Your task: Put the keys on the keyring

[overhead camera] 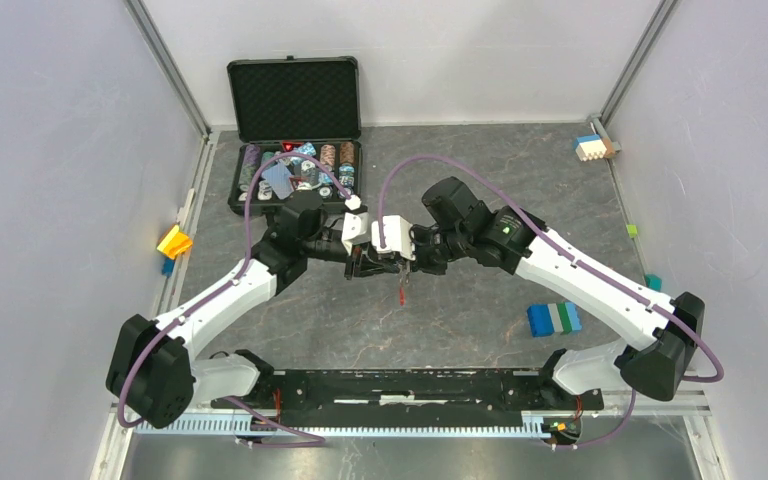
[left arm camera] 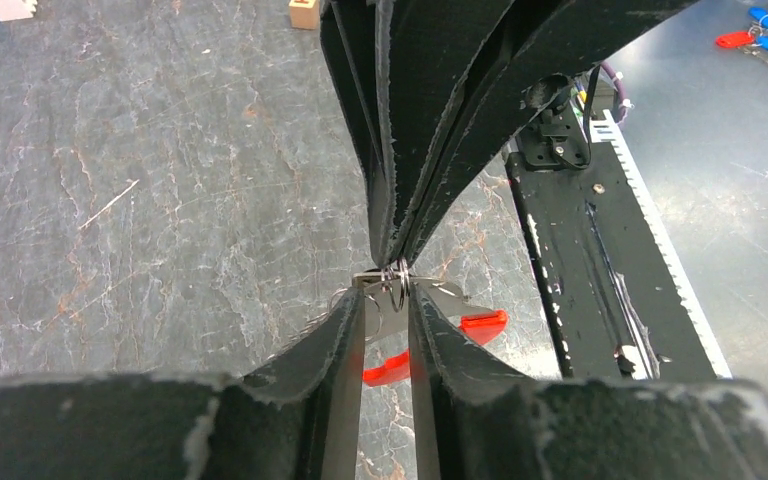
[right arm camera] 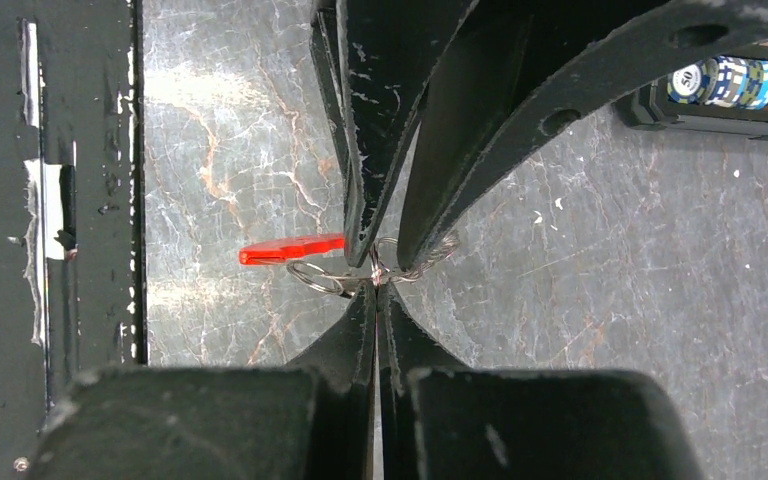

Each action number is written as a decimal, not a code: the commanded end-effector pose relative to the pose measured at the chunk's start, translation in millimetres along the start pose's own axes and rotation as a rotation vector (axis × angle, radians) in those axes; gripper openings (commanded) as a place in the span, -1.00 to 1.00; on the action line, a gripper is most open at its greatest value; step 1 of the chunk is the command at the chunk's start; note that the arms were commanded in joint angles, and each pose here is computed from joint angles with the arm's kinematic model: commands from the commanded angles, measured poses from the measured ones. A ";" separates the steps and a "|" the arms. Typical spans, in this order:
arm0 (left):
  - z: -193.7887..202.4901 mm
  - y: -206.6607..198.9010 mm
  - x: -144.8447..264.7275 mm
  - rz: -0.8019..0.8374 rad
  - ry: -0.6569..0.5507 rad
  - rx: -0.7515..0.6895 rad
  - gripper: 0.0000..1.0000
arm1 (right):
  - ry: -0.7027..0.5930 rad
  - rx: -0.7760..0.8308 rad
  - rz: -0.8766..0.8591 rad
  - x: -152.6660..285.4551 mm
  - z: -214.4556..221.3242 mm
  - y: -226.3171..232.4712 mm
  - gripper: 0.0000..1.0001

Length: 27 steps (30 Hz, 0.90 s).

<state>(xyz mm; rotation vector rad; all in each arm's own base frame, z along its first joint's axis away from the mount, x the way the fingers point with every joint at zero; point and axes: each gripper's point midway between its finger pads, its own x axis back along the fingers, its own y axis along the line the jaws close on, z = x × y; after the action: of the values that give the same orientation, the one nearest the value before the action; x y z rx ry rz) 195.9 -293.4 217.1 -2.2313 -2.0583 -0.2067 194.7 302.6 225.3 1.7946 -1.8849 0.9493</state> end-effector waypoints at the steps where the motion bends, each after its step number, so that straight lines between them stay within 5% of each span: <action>1: -18.0 3.4 2.3 -0.020 -0.020 -0.074 -0.43 | -0.024 0.024 0.040 4.8 -17.2 -9.5 -1.00; 27: -26.6 0.9 8.5 -0.039 -0.146 -0.087 -0.14 | -0.086 0.018 0.048 8.9 -11.5 -6.5 -1.00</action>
<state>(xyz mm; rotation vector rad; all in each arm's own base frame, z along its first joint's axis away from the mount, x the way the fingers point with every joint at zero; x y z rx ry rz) 198.9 -291.6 226.3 -2.2597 -2.1561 -0.1423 194.6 299.4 214.4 1.7722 -1.8858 0.9533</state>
